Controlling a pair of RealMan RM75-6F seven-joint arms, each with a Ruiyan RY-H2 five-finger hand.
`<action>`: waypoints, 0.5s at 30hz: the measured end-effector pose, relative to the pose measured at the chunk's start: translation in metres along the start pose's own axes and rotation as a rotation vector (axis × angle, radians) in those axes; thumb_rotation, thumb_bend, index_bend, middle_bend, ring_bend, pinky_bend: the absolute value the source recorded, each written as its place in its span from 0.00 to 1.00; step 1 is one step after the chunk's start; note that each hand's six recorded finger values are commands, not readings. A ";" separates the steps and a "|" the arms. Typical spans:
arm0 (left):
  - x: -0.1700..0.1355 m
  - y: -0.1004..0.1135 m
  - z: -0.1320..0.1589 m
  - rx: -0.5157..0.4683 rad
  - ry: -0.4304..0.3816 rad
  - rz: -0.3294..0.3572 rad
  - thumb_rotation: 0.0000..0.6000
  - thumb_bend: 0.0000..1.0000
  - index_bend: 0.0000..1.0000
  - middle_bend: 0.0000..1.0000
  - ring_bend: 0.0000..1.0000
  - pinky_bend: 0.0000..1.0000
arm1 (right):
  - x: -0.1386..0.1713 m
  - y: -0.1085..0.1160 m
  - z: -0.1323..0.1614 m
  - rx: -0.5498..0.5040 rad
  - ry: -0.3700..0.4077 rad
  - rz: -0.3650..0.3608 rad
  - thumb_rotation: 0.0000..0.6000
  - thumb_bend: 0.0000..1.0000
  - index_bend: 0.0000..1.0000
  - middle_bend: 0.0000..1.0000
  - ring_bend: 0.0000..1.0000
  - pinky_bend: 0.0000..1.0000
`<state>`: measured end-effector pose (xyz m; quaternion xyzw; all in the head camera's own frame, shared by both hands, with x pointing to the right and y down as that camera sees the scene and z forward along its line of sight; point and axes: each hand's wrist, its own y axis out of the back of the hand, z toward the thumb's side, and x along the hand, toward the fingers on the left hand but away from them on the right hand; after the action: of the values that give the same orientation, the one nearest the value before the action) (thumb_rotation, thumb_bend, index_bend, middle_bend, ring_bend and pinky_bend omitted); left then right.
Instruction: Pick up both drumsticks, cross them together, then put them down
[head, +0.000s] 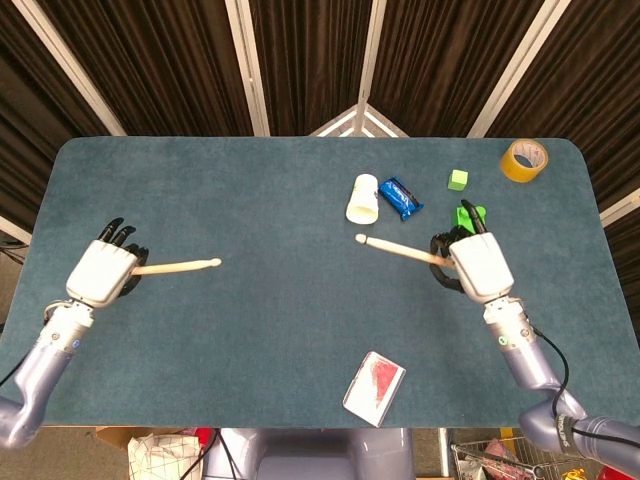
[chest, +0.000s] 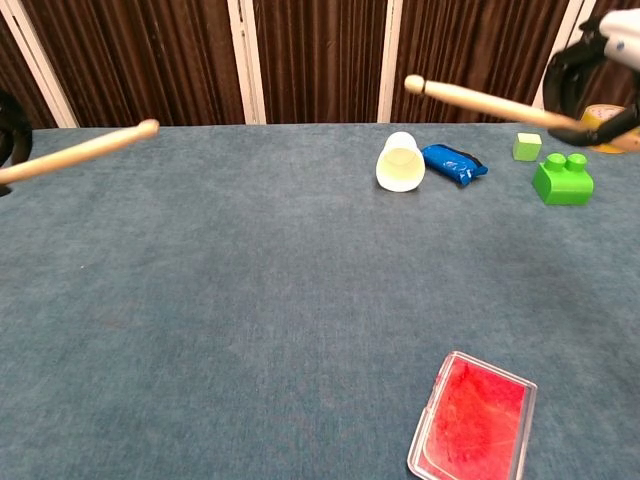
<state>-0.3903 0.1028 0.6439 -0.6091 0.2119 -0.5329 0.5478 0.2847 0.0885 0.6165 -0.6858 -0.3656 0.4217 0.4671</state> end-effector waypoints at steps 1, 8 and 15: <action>0.000 -0.006 -0.002 0.024 -0.008 -0.009 1.00 0.44 0.57 0.58 0.21 0.14 | 0.002 -0.003 0.002 -0.007 0.010 0.001 1.00 0.46 0.75 0.64 0.44 0.01; 0.004 -0.051 0.006 0.121 -0.048 -0.090 1.00 0.44 0.57 0.58 0.21 0.14 | 0.007 -0.007 0.010 -0.019 0.043 0.001 1.00 0.46 0.75 0.64 0.44 0.01; 0.010 -0.077 0.021 0.078 -0.042 -0.142 1.00 0.44 0.57 0.57 0.21 0.14 | 0.008 -0.004 0.006 -0.031 0.021 0.000 1.00 0.46 0.75 0.64 0.44 0.01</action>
<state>-0.3934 0.1276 0.7207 -0.6120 0.1358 -0.5652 0.5363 0.2818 0.0991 0.6167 -0.6974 -0.3669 0.4087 0.4603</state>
